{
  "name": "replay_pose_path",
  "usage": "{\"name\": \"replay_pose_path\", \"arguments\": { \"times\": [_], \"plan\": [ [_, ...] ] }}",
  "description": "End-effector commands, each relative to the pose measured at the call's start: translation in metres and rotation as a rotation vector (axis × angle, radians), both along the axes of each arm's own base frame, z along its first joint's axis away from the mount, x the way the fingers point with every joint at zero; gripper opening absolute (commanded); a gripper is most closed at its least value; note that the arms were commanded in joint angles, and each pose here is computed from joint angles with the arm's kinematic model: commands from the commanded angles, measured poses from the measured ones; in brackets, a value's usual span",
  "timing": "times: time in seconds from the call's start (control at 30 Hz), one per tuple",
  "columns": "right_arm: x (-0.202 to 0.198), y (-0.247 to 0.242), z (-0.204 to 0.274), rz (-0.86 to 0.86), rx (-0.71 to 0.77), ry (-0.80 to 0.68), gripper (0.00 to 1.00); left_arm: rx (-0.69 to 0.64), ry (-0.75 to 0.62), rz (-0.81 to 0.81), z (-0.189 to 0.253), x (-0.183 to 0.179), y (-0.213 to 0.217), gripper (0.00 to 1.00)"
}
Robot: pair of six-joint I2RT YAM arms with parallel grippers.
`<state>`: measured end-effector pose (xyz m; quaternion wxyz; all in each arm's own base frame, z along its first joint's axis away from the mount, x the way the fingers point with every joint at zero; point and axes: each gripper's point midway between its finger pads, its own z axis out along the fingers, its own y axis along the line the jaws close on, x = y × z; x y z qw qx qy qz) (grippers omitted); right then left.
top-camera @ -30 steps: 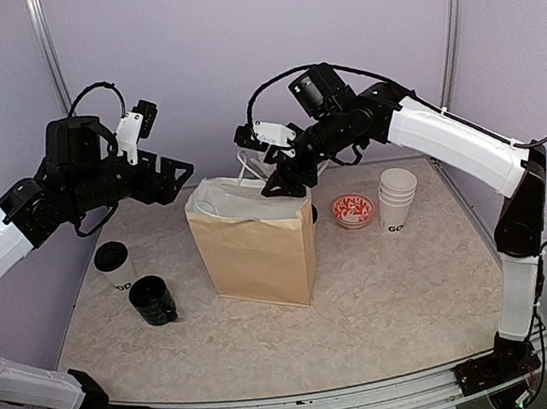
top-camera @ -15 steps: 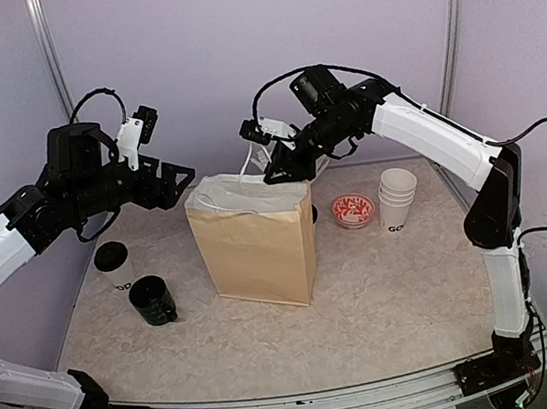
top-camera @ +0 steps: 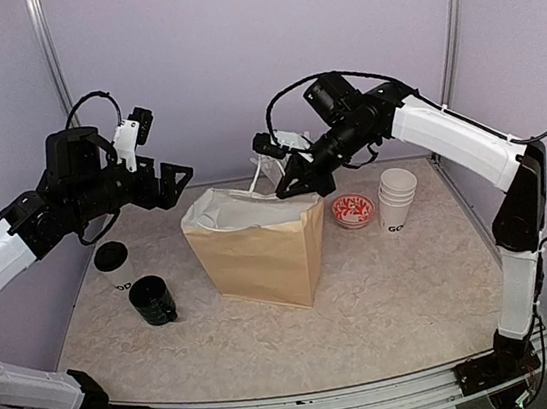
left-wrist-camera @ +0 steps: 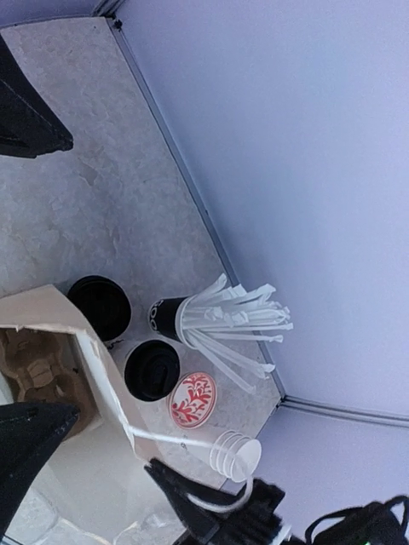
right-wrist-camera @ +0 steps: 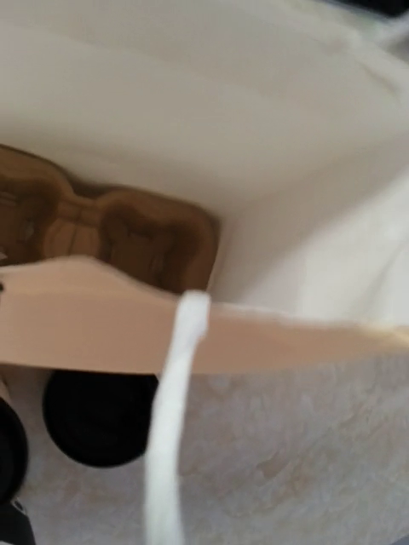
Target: Pack the takeout coffee
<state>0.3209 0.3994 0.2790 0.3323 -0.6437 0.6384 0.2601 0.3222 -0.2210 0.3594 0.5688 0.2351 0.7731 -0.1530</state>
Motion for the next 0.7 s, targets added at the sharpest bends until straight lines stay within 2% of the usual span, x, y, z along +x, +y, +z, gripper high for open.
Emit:
{"name": "replay_pose_path", "arguments": {
  "times": [0.0,0.13,0.47,0.67],
  "plan": [
    [-0.045,-0.01,0.023,0.113,0.03,-0.079,0.0,-0.025,-0.088,0.135,0.014,0.008,0.028,0.99],
    [-0.086,-0.006,0.017,0.202,0.011,-0.113,0.0,0.002,-0.085,0.225,0.006,0.017,0.044,0.99],
    [-0.168,-0.004,-0.005,0.41,-0.077,-0.048,0.0,0.137,0.036,0.447,-0.043,0.045,0.076,0.92],
    [-0.203,-0.011,-0.011,0.476,-0.108,-0.017,0.0,0.15,0.081,0.486,-0.061,0.053,0.093,0.91]
  ]
}}
